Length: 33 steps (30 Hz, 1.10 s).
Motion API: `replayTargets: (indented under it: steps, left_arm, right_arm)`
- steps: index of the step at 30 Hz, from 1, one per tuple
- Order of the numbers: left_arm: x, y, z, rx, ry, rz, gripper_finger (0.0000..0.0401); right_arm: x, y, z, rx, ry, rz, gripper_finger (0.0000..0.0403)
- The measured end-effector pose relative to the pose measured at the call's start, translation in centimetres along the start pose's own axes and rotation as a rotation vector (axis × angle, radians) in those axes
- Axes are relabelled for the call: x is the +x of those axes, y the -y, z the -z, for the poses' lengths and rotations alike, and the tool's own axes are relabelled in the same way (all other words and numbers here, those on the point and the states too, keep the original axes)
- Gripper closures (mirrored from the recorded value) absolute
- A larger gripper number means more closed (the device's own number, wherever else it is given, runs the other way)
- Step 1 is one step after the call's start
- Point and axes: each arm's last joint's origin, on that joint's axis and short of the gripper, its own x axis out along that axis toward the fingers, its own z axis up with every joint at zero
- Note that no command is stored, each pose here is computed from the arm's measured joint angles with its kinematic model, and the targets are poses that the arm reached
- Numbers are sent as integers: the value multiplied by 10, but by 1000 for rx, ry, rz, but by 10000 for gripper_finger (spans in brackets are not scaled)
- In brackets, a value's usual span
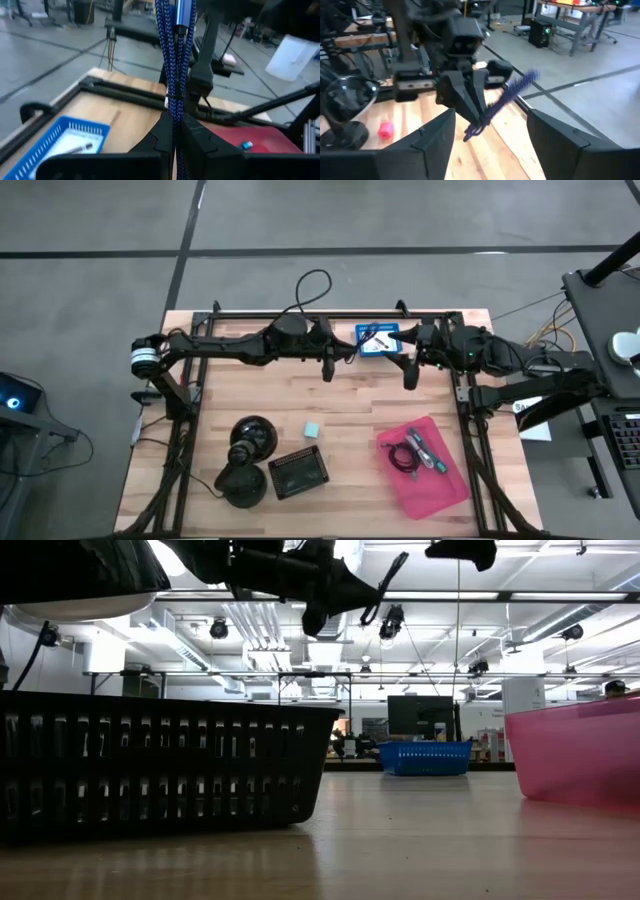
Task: Pick and place items into bin
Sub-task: Put the violet charger cable into the pink bin
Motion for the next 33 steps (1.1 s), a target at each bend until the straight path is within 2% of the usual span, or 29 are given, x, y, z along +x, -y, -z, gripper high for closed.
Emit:
replayTargets:
  steps: [8, 15, 23, 33]
  left_arm:
    - [0, -1, 0, 46, 10, -44, 397]
    - [0, -1, -2, 48, 19, -63, 397]
    - [0, -1, -3, 50, 31, -65, 397]
    - [0, -2, -2, 50, 28, -64, 397]
  right_arm:
    - [23, 3, 1, 11, 5, 39, 130]
    - [36, 2, 0, 20, 36, 50, 117]
    - [54, 10, 2, 31, 39, 98, 129]
    - [67, 17, 1, 48, 81, 126, 164]
